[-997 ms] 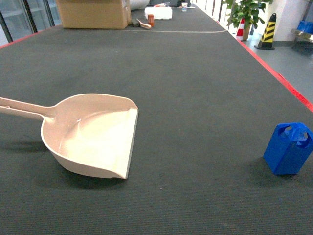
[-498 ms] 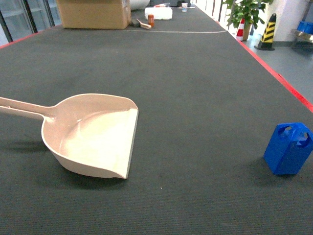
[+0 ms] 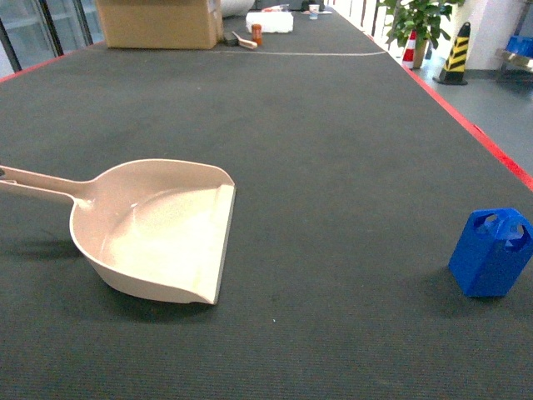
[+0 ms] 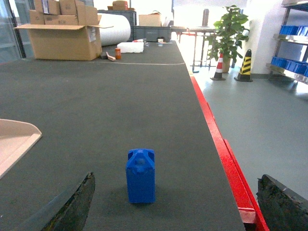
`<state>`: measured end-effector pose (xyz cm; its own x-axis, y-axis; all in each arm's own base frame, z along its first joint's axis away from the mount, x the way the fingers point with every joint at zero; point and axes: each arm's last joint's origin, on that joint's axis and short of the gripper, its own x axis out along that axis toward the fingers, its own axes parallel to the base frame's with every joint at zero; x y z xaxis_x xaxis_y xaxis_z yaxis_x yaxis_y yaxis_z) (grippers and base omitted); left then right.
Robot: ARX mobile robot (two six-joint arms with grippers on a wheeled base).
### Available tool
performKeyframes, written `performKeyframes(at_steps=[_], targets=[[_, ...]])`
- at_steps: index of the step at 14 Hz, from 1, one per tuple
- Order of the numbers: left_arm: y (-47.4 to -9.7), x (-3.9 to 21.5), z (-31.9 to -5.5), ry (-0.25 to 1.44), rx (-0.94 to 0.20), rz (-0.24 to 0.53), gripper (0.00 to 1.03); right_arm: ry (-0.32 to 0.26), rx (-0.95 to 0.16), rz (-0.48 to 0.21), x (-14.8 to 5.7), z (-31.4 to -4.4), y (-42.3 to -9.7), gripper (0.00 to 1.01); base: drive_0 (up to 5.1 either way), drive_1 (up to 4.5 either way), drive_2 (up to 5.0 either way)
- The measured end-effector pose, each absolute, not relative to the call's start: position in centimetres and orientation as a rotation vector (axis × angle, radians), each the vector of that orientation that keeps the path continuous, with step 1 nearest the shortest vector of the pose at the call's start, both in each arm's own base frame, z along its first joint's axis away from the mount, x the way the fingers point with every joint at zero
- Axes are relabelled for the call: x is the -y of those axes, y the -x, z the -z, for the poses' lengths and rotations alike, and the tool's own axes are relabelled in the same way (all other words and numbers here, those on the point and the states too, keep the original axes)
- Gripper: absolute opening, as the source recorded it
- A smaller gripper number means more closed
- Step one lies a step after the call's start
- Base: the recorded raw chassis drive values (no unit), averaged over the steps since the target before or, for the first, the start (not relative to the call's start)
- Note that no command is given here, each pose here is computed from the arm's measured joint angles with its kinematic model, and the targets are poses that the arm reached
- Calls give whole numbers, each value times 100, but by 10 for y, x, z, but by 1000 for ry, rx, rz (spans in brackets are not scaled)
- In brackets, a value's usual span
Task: Place part in tray to right shelf
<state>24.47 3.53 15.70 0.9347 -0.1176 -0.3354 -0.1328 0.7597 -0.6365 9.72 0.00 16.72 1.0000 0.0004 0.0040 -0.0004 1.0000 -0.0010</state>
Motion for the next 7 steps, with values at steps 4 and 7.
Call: performKeyframes(at_steps=[4,7], targets=[[-292,-49,-127,866,-385,-89,98,1,4,-1,0,-167,-97,98,0,0,0],[-298,-54,-124,927,-349,-121,98,1,4,0,0,-167,-97,98,0,0,0]])
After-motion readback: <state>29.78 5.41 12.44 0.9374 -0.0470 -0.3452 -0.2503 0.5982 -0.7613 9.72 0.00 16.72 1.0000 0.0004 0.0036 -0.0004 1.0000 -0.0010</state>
